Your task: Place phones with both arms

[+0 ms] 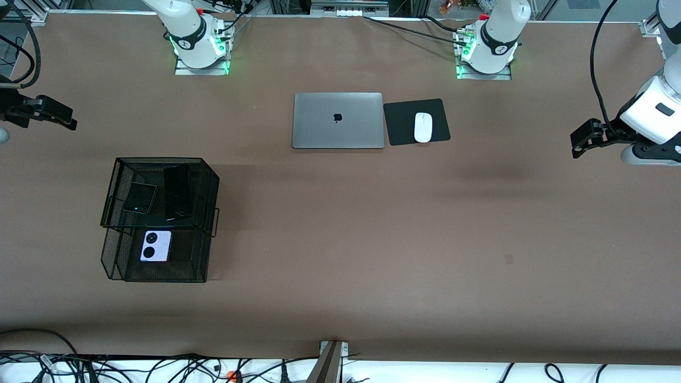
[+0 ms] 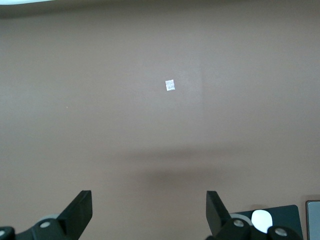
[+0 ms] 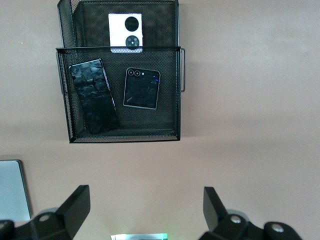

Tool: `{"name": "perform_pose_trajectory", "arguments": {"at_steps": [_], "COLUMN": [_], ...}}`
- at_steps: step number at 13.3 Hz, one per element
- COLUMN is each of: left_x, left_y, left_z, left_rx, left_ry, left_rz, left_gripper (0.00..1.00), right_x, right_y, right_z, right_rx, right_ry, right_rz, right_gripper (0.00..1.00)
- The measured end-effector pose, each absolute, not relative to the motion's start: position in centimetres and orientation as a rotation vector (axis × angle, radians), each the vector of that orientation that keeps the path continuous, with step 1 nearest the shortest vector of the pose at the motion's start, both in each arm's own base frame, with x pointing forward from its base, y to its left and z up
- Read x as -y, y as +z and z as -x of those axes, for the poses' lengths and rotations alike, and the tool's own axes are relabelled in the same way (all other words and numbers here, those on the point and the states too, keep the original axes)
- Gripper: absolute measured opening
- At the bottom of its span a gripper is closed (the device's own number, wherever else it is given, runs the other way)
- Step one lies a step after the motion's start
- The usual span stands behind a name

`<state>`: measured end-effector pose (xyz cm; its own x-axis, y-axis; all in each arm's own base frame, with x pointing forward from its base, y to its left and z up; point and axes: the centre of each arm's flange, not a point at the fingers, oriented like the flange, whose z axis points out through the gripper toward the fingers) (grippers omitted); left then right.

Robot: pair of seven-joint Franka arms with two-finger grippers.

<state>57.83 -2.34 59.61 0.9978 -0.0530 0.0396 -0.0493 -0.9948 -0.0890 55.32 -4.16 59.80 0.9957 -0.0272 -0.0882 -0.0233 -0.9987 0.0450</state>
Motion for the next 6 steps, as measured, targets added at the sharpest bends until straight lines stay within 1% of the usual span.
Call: {"name": "perform_pose_trajectory", "arguments": {"at_steps": [6], "left_x": [2.33], "left_y": [59.61], "left_z": [-57.83], "left_rx": [-0.078], "left_ry": [-0.064], "left_rz": [3.052], "left_gripper": [1.0], "right_x": [3.98], "right_y": [59.63], "right_z": [-55.38], "right_rx": [0.037], "right_ry": [-0.142], "right_rz": [-3.094], "right_gripper": [1.0]}}
